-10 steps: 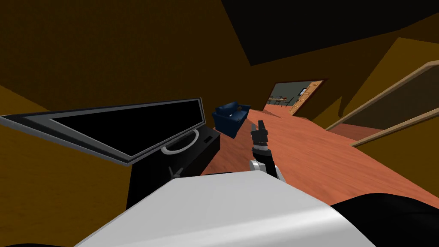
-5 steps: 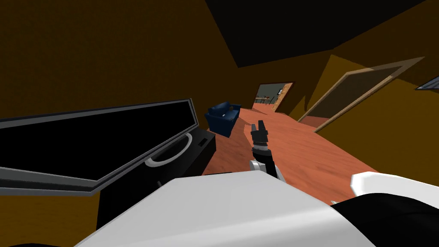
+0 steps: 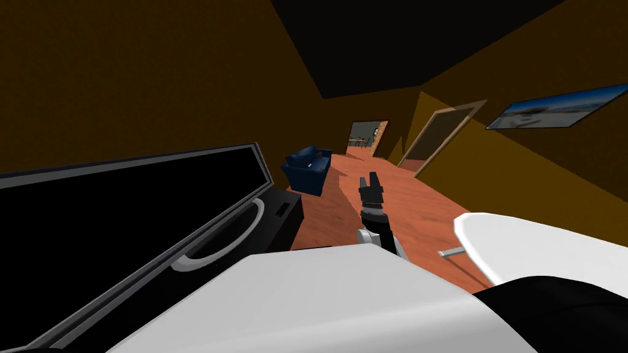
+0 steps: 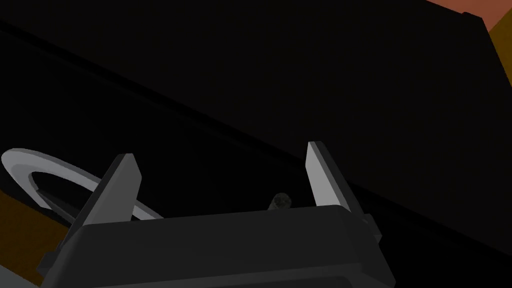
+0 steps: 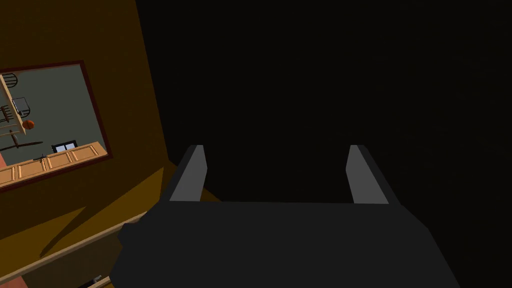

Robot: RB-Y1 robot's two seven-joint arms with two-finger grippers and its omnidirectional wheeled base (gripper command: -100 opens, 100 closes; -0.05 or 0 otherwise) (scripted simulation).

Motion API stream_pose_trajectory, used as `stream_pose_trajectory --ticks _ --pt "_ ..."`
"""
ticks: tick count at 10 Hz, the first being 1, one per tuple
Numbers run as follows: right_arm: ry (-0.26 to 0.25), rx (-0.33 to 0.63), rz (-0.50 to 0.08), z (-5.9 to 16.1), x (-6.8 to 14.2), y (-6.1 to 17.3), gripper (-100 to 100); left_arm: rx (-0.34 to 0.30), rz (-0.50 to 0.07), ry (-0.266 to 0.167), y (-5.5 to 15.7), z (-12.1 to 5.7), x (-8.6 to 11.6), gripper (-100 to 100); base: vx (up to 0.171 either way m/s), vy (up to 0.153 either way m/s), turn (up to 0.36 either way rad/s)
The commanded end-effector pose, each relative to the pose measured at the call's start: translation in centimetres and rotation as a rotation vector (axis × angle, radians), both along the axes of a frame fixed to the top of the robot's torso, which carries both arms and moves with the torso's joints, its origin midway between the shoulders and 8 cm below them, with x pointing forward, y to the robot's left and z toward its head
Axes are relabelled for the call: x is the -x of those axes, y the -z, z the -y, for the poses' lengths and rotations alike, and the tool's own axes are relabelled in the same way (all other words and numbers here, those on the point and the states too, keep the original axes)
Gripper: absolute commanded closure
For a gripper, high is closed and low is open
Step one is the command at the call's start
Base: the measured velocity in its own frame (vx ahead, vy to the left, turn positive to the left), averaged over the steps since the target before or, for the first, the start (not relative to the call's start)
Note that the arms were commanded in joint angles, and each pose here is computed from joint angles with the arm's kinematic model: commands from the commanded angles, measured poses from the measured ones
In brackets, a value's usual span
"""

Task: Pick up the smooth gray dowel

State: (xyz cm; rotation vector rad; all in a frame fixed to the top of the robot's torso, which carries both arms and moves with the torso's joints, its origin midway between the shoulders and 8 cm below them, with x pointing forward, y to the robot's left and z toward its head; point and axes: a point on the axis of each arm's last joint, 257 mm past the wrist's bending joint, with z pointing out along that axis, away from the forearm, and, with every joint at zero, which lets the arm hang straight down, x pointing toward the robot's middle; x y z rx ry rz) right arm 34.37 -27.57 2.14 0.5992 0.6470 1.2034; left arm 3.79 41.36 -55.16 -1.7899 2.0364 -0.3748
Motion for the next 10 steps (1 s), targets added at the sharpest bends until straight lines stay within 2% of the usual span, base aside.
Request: stream_pose_trajectory --ticks 1,2,3,4,7,8,10 --pt "0.000 0.000 0.000 0.0 0.0 0.0 0 -0.006 -0.076 -0.018 0.8 -0.8 3.7 -100 0.057 0.072 -0.353" --pt "0.000 0.000 0.000 0.0 0.0 0.0 0 -0.006 -0.076 -0.018 0.8 -0.8 3.7 -100 0.039 0.066 -0.133" --pt "0.000 0.000 0.000 0.0 0.0 0.0 0 -0.008 -0.131 -0.031 1.4 -1.1 6.2 -100 0.054 0.061 -0.327" --pt "0.000 0.000 0.000 0.0 0.0 0.0 0 -0.010 -0.136 -0.032 1.5 -1.2 6.4 -100 0.039 0.061 -0.139" --pt "0.000 0.000 0.000 0.0 0.0 0.0 0 -0.019 -0.288 -0.070 2.7 -1.9 13.8 -100 0.049 0.100 -0.361" --pt "0.000 0.000 0.000 0.0 0.0 0.0 0 -0.019 -0.288 -0.070 2.7 -1.9 13.8 -100 0.040 0.098 -0.098" --pt "0.000 0.000 0.000 0.0 0.0 0.0 0 -0.022 -0.366 -0.089 3.0 -2.1 17.6 -100 0.038 0.080 -0.267"
